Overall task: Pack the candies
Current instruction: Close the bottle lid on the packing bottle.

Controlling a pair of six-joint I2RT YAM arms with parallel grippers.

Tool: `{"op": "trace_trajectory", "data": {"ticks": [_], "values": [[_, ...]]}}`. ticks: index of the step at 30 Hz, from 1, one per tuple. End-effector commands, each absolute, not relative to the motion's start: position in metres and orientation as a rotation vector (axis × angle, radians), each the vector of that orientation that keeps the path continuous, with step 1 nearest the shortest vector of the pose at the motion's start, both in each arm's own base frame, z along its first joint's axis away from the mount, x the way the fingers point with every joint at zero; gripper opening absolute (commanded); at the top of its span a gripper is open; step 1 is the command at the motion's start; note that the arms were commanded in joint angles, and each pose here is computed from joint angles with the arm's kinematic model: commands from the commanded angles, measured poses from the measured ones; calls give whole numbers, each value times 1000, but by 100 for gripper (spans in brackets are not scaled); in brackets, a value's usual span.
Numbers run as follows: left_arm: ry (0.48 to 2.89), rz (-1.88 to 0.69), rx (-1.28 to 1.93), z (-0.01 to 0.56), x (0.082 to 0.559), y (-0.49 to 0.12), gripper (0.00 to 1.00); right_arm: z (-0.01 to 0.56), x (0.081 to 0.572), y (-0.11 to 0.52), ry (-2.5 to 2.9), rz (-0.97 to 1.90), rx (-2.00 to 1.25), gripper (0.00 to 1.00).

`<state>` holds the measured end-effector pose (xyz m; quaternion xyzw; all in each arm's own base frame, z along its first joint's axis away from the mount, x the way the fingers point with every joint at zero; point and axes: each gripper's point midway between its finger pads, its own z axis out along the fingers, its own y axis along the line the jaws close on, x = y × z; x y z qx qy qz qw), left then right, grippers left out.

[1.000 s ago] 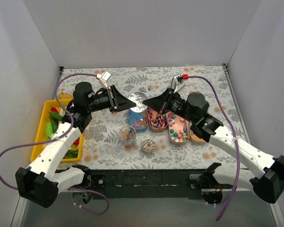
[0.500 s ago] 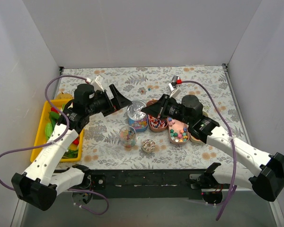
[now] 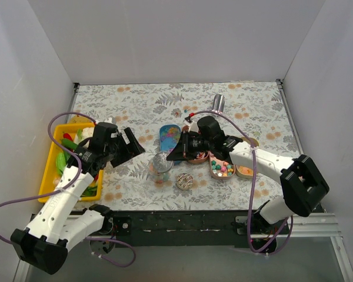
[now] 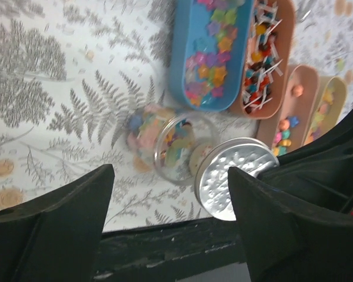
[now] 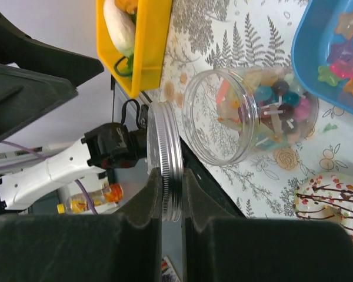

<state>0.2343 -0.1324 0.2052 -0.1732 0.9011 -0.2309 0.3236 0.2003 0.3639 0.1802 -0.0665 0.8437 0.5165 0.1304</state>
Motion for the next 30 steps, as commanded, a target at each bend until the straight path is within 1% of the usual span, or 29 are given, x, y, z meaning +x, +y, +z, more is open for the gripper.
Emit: {"op": "trace_trajectory", "data": {"ticks": [1,4,8,13,18,21,22,25,30], "values": [[2499,-630,-429,179,203,-135,72,198,195,372,2410,1590,-331,1],[2562,-656,-408,162,195,-140,68,186,196,372,2442,1556,-354,2],[2586,-743,-369,153,192,-152,67,167,196,371,2493,1525,-362,3],[2553,-839,-278,151,200,-167,68,152,199,369,2518,1494,-361,4],[2539,-866,-236,149,201,-170,70,143,204,374,2521,1480,-370,5],[2572,-864,-229,139,198,-171,70,138,209,376,2534,1453,-369,9],[2585,-870,-226,136,196,-171,70,137,210,375,2533,1445,-367,14],[2616,-863,-239,127,194,-172,70,132,212,375,2545,1420,-363,20],[2658,-850,-264,116,193,-171,66,124,215,374,2556,1387,-361,22]]}}
